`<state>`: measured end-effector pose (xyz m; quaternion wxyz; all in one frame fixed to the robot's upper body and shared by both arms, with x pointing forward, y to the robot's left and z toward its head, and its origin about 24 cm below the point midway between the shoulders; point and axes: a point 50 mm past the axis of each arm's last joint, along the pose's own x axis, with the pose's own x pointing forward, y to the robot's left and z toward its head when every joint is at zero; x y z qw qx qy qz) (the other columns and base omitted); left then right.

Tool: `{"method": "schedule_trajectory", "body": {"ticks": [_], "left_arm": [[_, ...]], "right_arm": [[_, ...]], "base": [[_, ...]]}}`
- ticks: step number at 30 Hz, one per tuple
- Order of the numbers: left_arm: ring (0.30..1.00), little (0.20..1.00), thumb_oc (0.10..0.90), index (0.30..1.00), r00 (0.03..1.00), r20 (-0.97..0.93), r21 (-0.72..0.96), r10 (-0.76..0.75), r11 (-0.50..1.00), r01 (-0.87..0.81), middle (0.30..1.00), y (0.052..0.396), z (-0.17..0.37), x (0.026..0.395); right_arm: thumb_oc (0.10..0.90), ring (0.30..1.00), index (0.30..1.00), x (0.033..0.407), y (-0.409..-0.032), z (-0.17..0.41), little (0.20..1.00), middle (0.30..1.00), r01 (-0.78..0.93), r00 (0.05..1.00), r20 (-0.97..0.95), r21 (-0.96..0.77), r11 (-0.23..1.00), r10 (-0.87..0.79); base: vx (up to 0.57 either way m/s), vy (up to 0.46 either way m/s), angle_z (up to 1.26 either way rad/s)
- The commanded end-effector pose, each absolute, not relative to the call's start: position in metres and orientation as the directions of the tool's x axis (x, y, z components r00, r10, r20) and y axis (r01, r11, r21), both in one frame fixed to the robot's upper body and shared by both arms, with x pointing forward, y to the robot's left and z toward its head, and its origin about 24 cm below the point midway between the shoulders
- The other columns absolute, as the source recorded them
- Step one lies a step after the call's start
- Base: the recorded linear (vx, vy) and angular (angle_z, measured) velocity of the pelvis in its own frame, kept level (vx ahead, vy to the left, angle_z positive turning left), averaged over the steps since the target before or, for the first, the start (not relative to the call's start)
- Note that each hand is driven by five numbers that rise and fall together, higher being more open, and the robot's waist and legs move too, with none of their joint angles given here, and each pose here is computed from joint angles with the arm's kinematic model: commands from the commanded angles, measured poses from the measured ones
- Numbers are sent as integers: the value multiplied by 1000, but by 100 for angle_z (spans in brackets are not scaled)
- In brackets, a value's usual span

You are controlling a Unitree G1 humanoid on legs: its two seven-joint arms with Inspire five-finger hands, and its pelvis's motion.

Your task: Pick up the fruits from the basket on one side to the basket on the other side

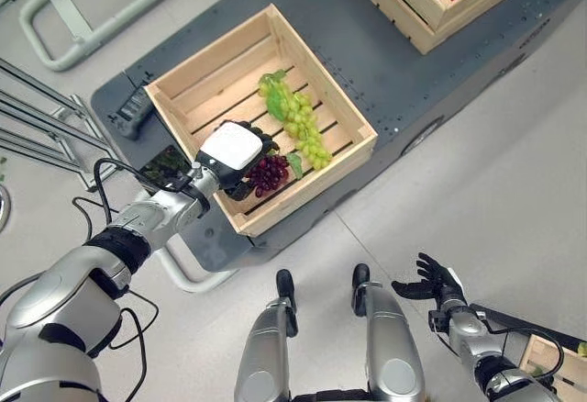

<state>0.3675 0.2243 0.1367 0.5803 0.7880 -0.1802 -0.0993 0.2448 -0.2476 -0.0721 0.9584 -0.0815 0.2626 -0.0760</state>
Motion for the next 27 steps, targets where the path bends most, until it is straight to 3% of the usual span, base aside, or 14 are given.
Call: {"method": "schedule_trajectory", "body": {"ticks": [1, 9, 17, 27], "left_arm": [[900, 900, 800, 900, 909, 266, 889, -319, -283, -360, 900, 245, 208, 378], [900, 900, 800, 900, 893, 331, 849, -306, -318, -423, 900, 247, 231, 381], [900, 900, 800, 900, 908, 309, 798, -282, -443, -409, 900, 250, 246, 388], [900, 900, 800, 900, 832, 420, 689, -364, -469, -553, 900, 253, 261, 385]], "right_arm": [[800, 900, 900, 258, -261, -50, 900, 900, 141, 895, -397, -181, 973, -203], [800, 900, 900, 266, -259, -44, 900, 900, 129, 910, -370, -178, 976, -188], [800, 900, 900, 277, -249, -36, 900, 900, 131, 922, -344, -158, 979, -178], [800, 900, 900, 275, -247, -39, 900, 900, 136, 923, -344, -137, 981, -176]], "base": [[-50, 6, 2], [-35, -4, 5], [-40, -4, 3], [-5, 0, 1]]}}
